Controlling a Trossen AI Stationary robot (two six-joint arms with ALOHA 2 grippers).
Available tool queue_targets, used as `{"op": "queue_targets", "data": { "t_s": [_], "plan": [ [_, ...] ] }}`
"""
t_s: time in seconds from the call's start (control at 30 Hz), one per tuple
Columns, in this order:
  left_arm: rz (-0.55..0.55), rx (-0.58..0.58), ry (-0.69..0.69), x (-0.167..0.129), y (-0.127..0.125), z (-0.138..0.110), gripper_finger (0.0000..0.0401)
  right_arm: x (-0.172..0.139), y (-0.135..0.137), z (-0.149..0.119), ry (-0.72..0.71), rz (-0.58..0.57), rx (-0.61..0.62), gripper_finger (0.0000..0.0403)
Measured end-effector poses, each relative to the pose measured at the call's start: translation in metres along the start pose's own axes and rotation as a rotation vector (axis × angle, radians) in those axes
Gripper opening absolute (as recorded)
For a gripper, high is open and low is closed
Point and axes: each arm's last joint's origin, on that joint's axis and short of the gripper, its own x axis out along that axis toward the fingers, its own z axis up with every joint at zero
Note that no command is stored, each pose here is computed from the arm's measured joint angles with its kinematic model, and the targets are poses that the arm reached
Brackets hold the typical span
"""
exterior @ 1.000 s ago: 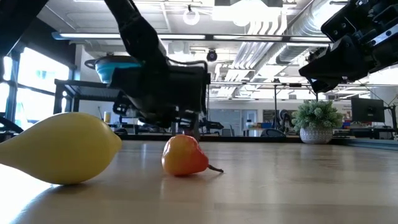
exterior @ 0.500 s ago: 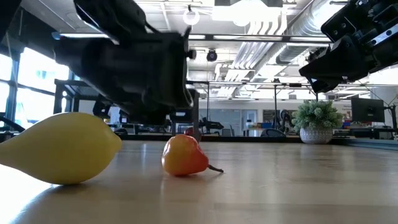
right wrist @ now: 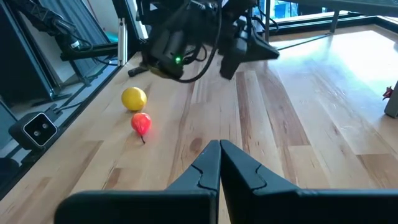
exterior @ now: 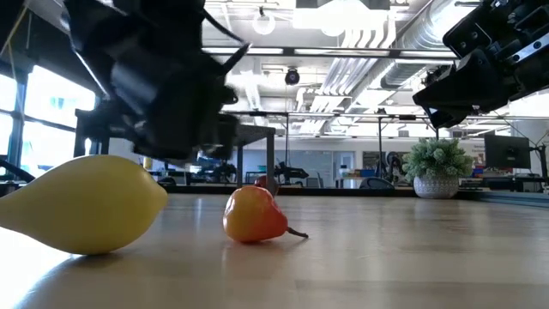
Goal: Pick & Place Fruit
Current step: Put the red pomegranate into the blue strainer bowl on the shelf
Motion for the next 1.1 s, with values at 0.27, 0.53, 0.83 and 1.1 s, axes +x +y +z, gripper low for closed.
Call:
{"op": "queue_targets", "data": {
  "t_s": [0.27, 0.53, 0.83, 1.1],
  "plan": [
    [0.145, 0.044, -0.054, -0.008, 0.029, 0.003, 0.0000, 0.000, 0.000, 0.000, 0.001, 0.000, -0.004, 0.0003],
    [0.270, 0.011, -0.047, 0.003, 0.052, -0.008, 0.0000, 0.000, 0.000, 0.000, 0.001, 0.000, -0.004, 0.0003],
    [0.391, 0.030, -0.033, 0.013, 0.073, -0.017, 0.0000, 0.000, 0.000, 0.000, 0.001, -0.002, -0.004, 0.0003],
    [0.497, 0.062, -0.004, 0.019, 0.088, -0.022, 0.0000, 0.000, 0.000, 0.000, 0.000, -0.004, -0.004, 0.0002]
  ]
}}
